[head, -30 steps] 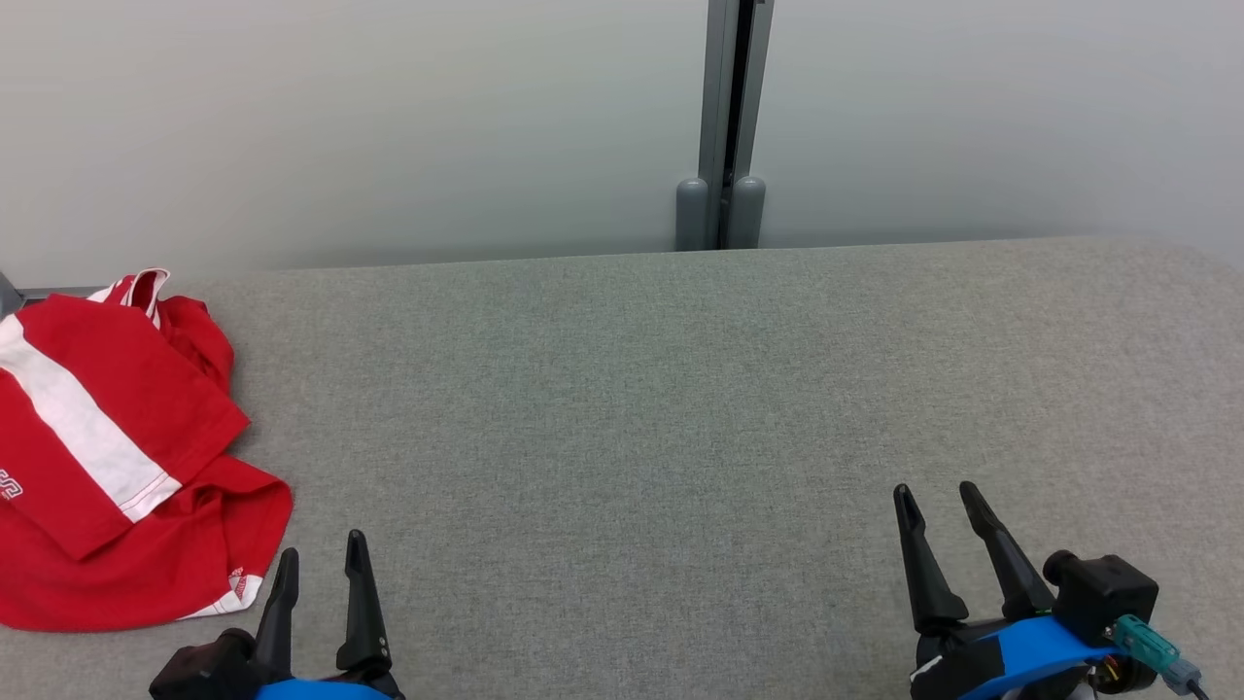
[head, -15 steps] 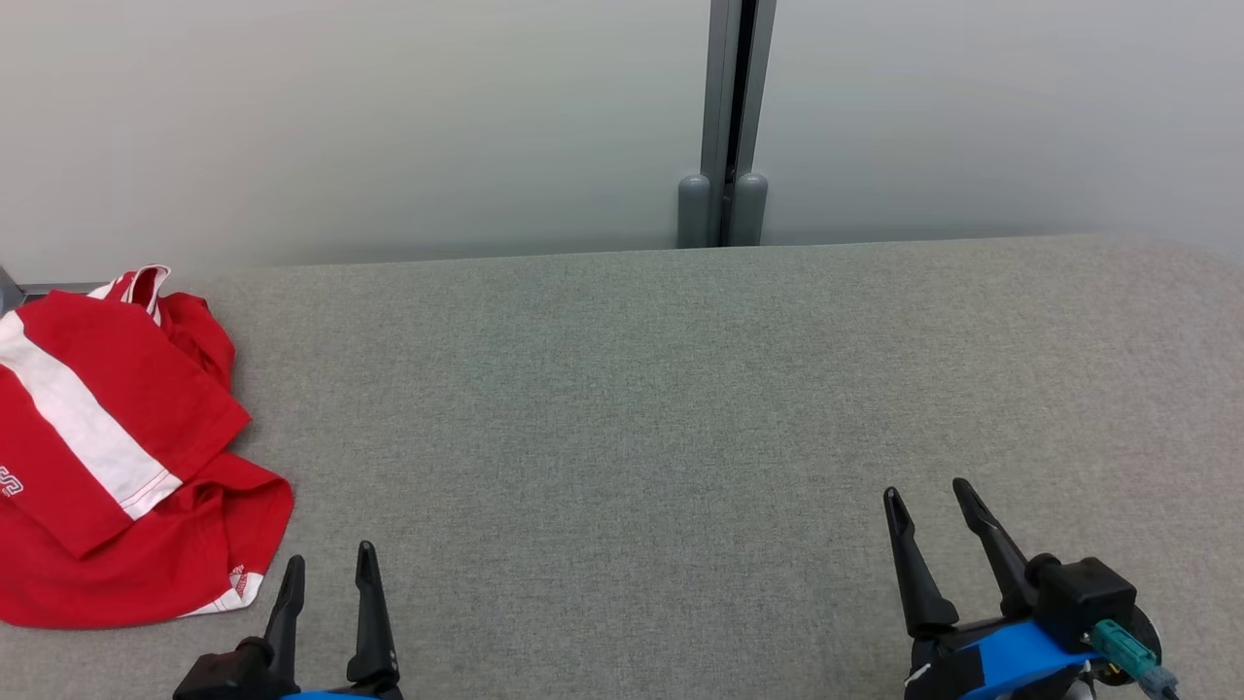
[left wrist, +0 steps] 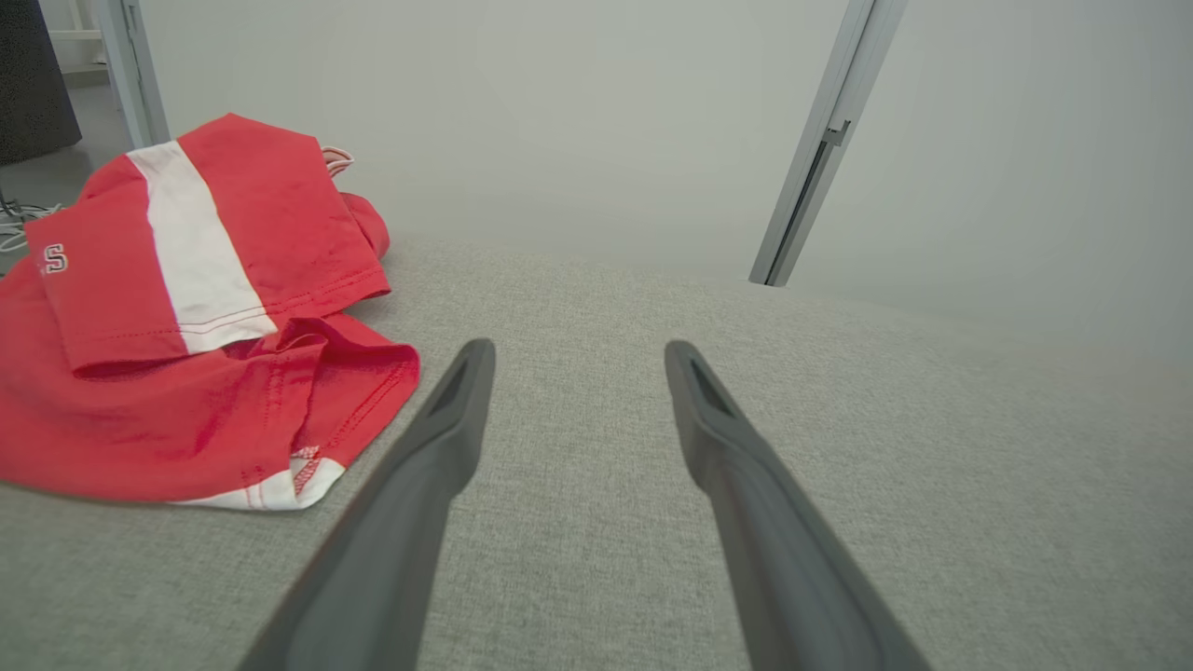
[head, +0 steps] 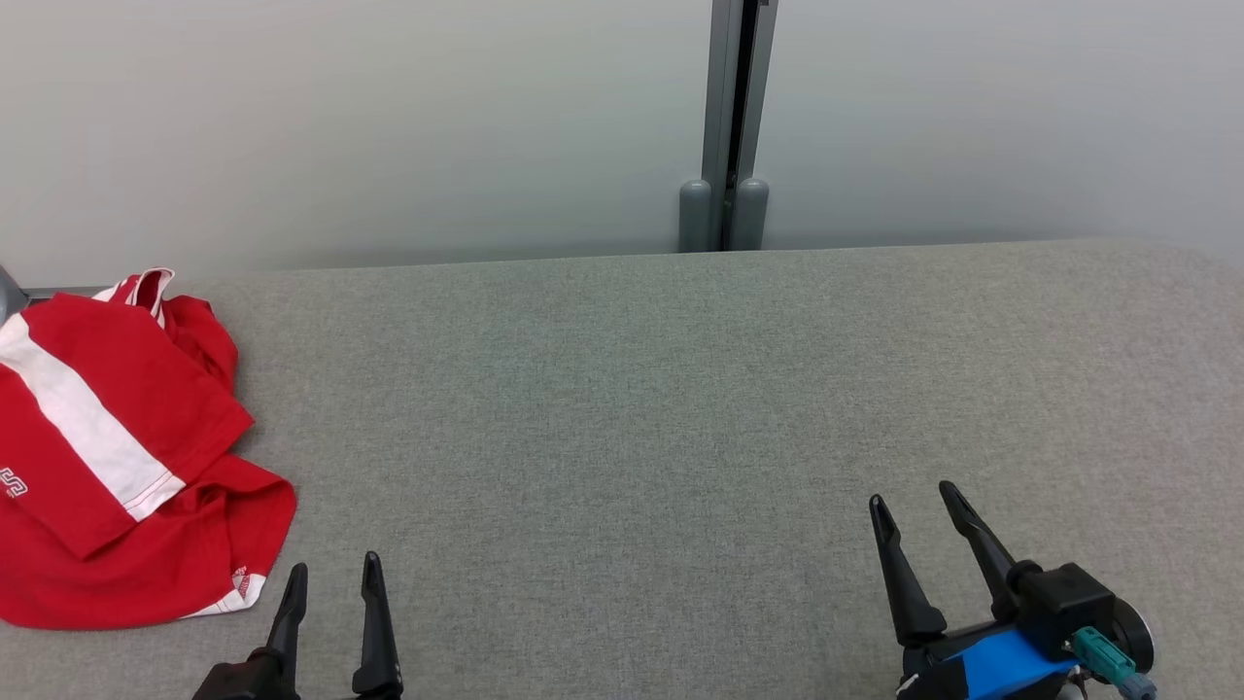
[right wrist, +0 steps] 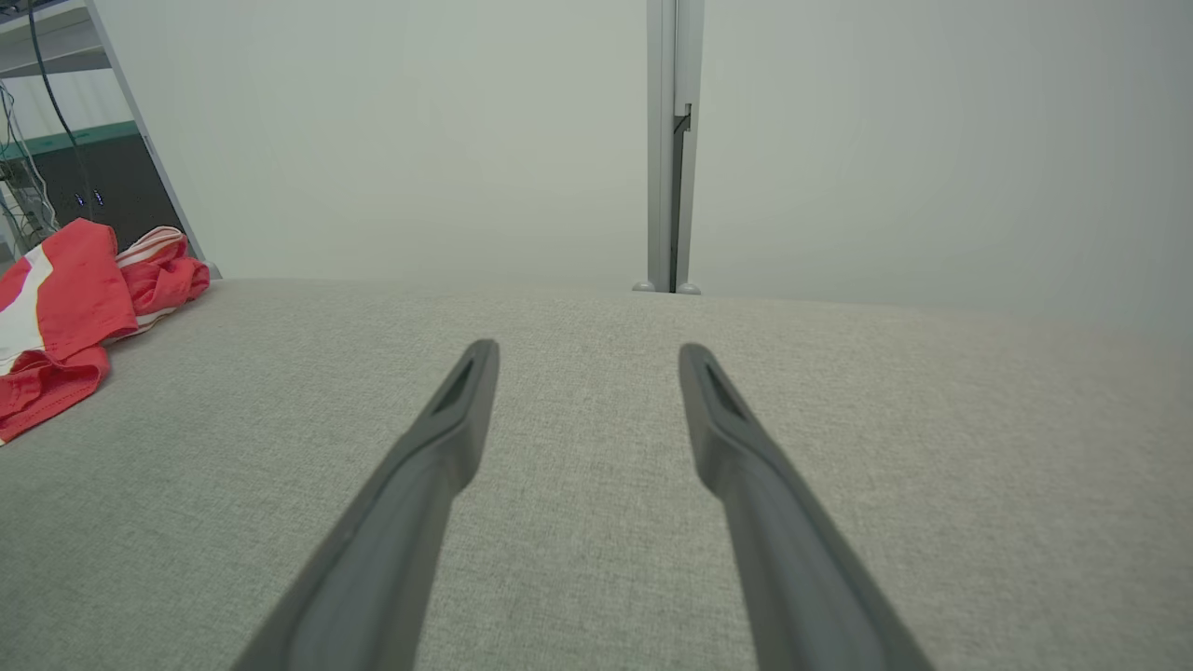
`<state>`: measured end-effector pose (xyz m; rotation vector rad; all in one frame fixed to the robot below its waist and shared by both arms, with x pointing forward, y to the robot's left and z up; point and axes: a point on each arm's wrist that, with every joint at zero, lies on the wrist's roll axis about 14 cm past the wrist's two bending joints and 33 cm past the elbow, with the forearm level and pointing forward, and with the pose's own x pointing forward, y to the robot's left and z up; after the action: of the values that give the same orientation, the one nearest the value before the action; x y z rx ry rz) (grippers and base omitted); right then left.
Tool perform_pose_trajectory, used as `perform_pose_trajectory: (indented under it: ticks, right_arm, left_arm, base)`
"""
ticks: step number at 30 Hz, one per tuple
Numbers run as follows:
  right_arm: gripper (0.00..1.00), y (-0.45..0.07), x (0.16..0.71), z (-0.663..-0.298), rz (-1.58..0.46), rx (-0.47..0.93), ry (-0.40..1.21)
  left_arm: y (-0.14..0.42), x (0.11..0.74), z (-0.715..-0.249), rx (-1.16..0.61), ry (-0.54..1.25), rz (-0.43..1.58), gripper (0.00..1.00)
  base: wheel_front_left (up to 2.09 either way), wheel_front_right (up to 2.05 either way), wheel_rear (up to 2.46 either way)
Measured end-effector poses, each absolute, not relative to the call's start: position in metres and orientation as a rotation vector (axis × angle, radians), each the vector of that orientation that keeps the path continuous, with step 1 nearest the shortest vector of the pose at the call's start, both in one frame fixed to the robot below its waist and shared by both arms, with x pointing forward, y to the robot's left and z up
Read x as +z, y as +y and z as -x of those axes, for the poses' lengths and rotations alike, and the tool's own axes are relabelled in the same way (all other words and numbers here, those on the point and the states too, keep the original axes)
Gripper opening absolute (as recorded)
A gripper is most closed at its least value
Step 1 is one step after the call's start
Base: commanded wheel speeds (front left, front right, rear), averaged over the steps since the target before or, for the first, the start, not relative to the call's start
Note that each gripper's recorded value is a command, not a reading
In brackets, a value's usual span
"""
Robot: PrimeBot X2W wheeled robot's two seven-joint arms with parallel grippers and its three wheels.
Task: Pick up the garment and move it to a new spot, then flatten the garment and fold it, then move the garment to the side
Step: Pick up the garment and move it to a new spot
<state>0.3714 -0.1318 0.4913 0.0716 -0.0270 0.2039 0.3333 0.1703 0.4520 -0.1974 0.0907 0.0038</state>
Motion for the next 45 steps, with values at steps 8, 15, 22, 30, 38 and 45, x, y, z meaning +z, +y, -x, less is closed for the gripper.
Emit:
perform_pose_trajectory:
  ticks: [8,15,22,30,38,45]
  right_arm:
    - [1.00,-0.131,0.490,-0.370,-0.081,0.206,-0.022]
    - [1.00,-0.131,0.490,-0.369,-0.083,0.205,-0.023]
    - [1.00,-0.131,0.490,-0.369,-0.083,0.205,-0.022]
    - [1.00,-0.131,0.490,-0.369,-0.083,0.203,-0.021]
    - [1.00,-0.126,0.490,-0.372,-0.083,0.219,-0.023]
    - [1.00,-0.093,0.495,-0.380,-0.081,0.319,-0.034]
  left_arm:
    - [0.173,0.450,-0.331,0.013,0.097,0.202,1.00]
    - [0.173,0.448,-0.329,0.015,0.104,0.202,1.00]
    - [0.173,0.446,-0.328,0.015,0.108,0.202,1.00]
    - [0.174,0.446,-0.328,0.017,0.110,0.201,1.00]
    - [0.181,0.447,-0.324,0.040,0.104,0.202,1.00]
    - [0.210,0.457,-0.305,0.138,0.060,0.197,1.00]
  base:
    - [0.00,0.00,0.00]
    - [0.00,0.00,0.00]
    - [0.00,0.00,0.00]
    - [0.00,0.00,0.00]
    - [0.00,0.00,0.00]
    - [0.00,0.00,0.00]
